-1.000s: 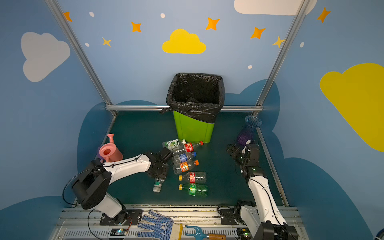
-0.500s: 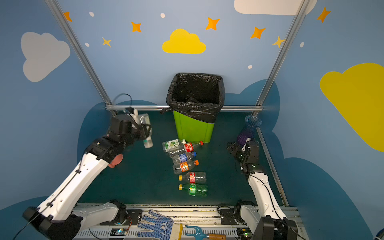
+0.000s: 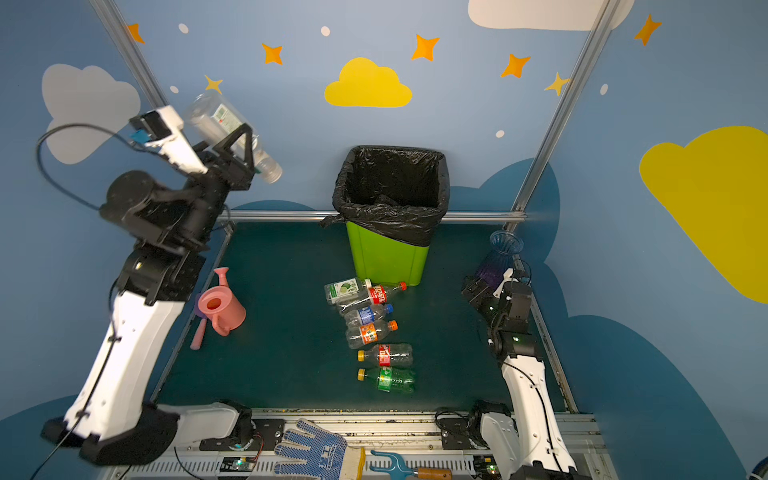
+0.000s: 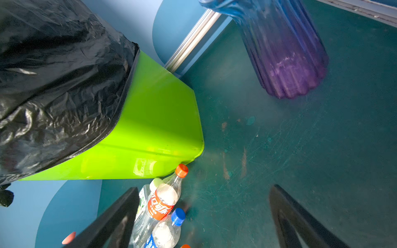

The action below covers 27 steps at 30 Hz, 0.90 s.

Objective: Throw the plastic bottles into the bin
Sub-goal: 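Lift the square bottle with the left gripper over the bin and release, then draw the left gripper back from the bin rim, then lower the left gripper to the green soda bottle nearest the robot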

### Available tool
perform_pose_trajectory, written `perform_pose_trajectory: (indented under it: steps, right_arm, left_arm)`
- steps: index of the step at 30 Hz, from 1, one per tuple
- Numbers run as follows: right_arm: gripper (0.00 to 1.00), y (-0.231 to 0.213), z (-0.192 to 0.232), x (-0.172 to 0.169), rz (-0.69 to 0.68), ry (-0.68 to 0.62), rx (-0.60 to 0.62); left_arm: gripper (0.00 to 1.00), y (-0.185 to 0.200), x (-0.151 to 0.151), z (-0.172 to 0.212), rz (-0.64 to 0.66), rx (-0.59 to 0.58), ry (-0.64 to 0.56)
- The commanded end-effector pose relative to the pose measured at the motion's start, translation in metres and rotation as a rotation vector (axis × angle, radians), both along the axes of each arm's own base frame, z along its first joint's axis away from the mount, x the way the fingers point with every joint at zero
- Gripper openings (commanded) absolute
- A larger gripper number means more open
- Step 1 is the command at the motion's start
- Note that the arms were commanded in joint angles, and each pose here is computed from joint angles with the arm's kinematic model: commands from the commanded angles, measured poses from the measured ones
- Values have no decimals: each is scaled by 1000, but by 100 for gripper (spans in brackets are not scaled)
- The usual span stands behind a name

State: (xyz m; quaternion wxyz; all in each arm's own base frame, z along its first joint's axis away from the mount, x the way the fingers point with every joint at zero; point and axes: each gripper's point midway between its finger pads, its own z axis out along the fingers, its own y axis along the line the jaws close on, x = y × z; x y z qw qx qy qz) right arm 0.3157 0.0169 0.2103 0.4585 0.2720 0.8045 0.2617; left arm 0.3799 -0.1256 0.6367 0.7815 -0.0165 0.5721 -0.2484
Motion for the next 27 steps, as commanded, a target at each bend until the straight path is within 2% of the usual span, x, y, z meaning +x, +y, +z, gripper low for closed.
perform_pose_trajectory:
  steps: [1,3,4,6,7,10,13,15,20,22,27]
  right_arm:
    - [93,6,-5,-1,29,7,33]
    - [93,9,-5,-2,47,21,38]
    - [93,9,-5,-3,52,28,30]
    - [93,8,-1,-7,61,30,-3]
    - [93,6,-1,-10,57,29,-24]
    - [93,-2,-2,-17,27,26,-61]
    - [93,-3,-11,-20,8,30,-38]
    - [93,-1,-20,-19,5,40,-3]
    - [93,7,-23,-12,30,44,65]
    - [93,9,-22,-9,44,54,69]
    - [93,12,-22,-7,59,68,76]
  left_arm:
    - [54,-97,88,-98,-211,142,350]
    - [58,-136,97,-102,-290,182,365]
    - [60,-141,93,-88,-300,150,300]
    - [62,-144,91,-69,-348,80,264]
    - [65,-140,80,-52,-363,57,223]
    - [84,-126,55,-23,-349,36,82]
    - [100,-104,20,-7,-298,17,-52]
    - [100,-93,6,-12,-265,21,-71]
    - [100,-73,-3,-57,-180,110,13]
    - [100,-63,1,-89,-135,118,90]
    - [100,-39,7,-197,-76,174,331]
